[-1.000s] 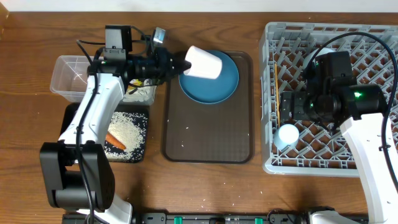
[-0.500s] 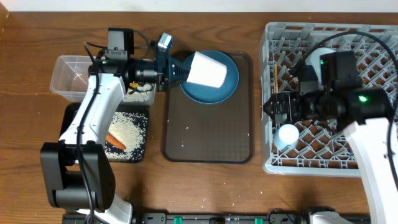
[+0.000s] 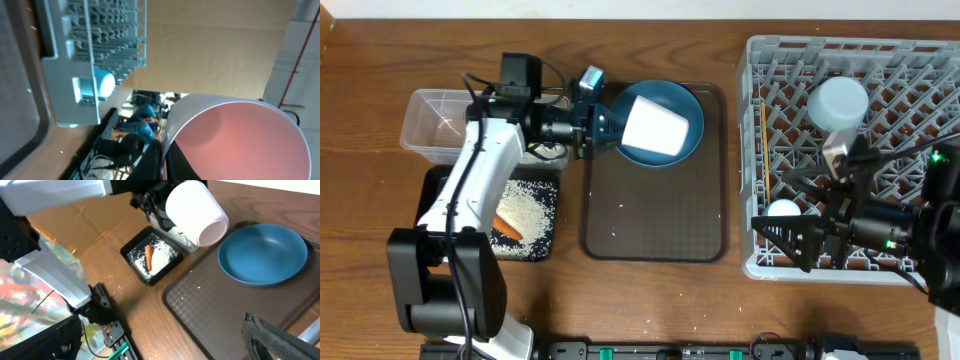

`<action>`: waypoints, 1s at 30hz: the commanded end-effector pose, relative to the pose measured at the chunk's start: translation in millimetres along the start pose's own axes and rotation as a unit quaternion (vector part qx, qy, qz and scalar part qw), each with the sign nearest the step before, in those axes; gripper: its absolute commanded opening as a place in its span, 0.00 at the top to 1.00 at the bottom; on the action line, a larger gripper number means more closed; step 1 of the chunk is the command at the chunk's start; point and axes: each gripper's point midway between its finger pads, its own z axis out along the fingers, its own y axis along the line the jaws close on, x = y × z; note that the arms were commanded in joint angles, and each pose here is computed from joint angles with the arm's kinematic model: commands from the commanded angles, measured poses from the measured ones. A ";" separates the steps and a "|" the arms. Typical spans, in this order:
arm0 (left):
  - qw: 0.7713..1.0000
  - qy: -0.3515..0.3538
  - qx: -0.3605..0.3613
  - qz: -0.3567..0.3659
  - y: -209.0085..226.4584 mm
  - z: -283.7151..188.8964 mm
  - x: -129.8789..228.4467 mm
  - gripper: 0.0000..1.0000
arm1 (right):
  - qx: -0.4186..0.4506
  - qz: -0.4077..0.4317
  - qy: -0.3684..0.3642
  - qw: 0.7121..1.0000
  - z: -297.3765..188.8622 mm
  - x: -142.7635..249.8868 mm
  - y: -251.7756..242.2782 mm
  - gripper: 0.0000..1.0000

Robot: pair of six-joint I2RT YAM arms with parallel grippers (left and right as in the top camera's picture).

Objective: Sort waste into correct bins and load items into the dishwasher rack
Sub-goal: 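Hold the pink cup out toward the right gripper and approach with right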

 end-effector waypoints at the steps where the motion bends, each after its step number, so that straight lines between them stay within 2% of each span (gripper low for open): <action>1: 0.999 0.035 0.023 0.027 -17.2 15.5 15.4 0.94 | -0.025 -0.026 -0.003 0.999 3.1 -3.4 1.6 0.01; 10: 0.995 0.083 0.023 0.049 -21.9 47.2 35.5 0.94 | -0.052 -0.026 0.018 0.998 19.6 -3.0 -11.2 0.01; 23: 0.995 0.086 0.024 0.049 -22.2 49.0 37.1 0.94 | -0.095 -0.010 0.059 0.994 62.3 -1.9 -36.6 0.01; 30: 0.995 0.086 0.024 0.051 -22.3 49.1 36.8 0.94 | -0.112 0.013 0.081 0.990 91.3 1.6 -57.8 0.05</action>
